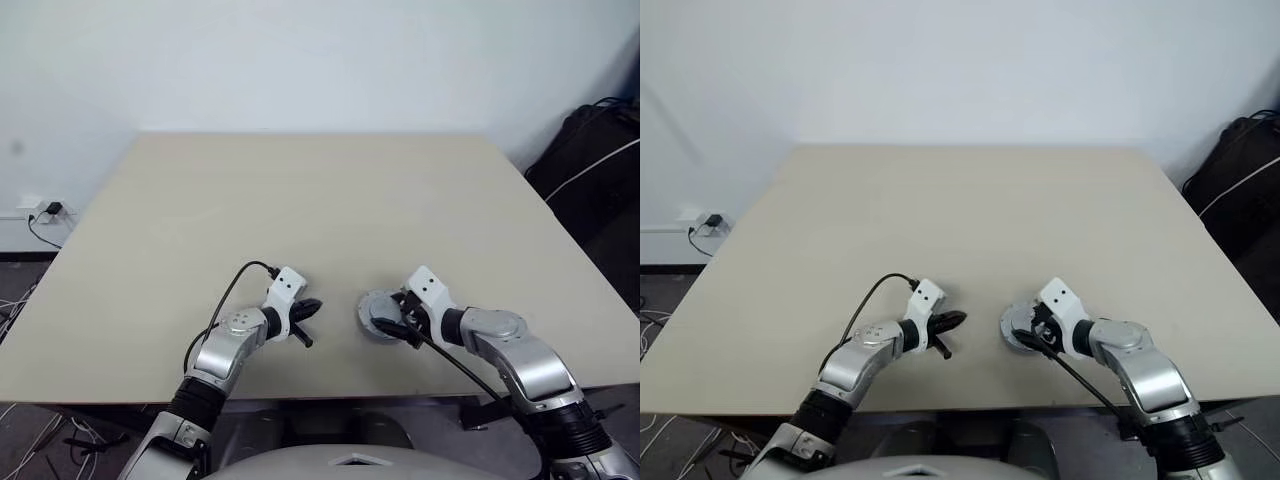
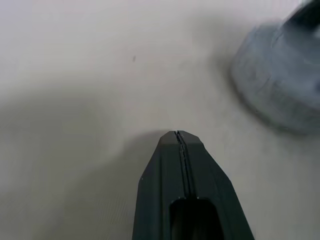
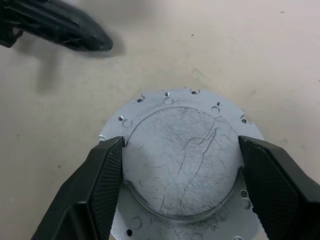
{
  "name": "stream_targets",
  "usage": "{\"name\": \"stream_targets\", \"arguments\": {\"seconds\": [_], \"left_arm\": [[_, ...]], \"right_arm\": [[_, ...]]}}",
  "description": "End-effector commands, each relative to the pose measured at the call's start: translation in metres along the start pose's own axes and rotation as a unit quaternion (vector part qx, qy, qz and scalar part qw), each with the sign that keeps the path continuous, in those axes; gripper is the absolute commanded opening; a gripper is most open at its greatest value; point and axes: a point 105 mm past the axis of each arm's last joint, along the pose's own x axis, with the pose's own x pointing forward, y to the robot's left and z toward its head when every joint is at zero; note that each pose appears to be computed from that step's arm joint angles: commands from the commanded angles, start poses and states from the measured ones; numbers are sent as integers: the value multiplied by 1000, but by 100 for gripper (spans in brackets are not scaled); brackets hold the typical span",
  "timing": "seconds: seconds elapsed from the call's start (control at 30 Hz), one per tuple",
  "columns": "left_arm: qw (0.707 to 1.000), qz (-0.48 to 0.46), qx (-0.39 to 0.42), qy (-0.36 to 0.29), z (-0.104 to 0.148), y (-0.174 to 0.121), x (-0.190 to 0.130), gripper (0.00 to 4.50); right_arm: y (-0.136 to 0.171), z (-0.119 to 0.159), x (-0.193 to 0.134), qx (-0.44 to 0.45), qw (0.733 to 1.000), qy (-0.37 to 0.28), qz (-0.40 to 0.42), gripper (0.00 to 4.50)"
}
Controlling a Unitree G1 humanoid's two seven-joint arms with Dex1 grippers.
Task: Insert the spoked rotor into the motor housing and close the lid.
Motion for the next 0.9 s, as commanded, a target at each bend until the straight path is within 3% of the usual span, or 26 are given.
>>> {"name": "stream_targets", "arguments": {"seconds": [0.03,0.13,0.43,0.63,0.9], "left_arm": [[993,-3,2,-114,44,2,-8,0],[988,9,-5,-156,57,7,-18,0],[990,11,-15,-142,45,8,-29,0],[990,9,-22,-136,41,4,-28,0],[991,9,-26,-134,40,4,-28,0]], "right_arm": [[8,19,9,-8,999,-34,18,324],[18,30,16,-13,998,-55,40,324],[44,61,41,-57,990,-92,94,324],[48,62,56,-86,988,-78,102,324],[38,51,51,-90,990,-56,94,324]]}}
